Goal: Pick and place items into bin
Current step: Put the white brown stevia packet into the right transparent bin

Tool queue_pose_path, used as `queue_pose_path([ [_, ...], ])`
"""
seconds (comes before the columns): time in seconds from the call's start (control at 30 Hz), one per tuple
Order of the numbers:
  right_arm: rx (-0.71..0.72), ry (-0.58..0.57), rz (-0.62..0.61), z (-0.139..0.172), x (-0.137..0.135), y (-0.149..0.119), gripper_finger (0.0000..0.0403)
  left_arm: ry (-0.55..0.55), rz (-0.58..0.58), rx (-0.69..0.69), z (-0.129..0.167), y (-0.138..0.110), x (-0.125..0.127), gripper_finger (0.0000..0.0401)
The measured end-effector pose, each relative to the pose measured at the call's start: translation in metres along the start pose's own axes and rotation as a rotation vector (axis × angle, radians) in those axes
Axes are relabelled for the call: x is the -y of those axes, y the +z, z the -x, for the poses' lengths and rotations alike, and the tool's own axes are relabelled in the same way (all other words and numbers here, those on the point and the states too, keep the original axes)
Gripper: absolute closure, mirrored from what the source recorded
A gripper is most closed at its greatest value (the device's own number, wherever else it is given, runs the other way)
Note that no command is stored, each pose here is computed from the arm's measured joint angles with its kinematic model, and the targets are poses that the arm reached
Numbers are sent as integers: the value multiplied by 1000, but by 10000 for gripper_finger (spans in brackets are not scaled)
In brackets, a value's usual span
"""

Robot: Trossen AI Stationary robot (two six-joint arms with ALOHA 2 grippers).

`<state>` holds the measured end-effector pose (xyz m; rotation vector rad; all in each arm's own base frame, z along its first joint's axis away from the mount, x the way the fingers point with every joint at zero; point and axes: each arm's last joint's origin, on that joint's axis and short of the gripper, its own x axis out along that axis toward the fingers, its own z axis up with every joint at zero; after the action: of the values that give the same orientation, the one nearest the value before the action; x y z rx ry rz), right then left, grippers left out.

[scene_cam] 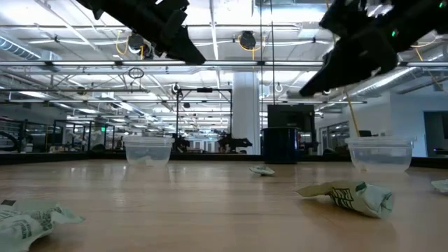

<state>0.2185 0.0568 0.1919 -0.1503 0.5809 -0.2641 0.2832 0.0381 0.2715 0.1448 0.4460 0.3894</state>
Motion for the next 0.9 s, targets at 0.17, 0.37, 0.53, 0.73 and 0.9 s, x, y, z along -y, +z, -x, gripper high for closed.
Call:
queue_pose_path([
  [0.17, -130, -45, -109, 36, 20, -5, 401, 1, 13, 7, 0, 1, 0, 293],
  [0.37, -313, -125, -190, 56, 36, -27, 401, 0, 31, -3, 0, 0, 0, 293],
  [0.53, -435, -193, -213, 58, 39, -42, 402, -3, 54, -32, 0, -3, 0, 293],
  [0.73, -533, -154, -309, 50, 36, -65, 402, -4, 81, -48, 0, -5, 0, 293],
  [0.9, -602, -151, -307, 40, 35, -83, 402, -5, 93, -48, 0, -5, 0, 293],
])
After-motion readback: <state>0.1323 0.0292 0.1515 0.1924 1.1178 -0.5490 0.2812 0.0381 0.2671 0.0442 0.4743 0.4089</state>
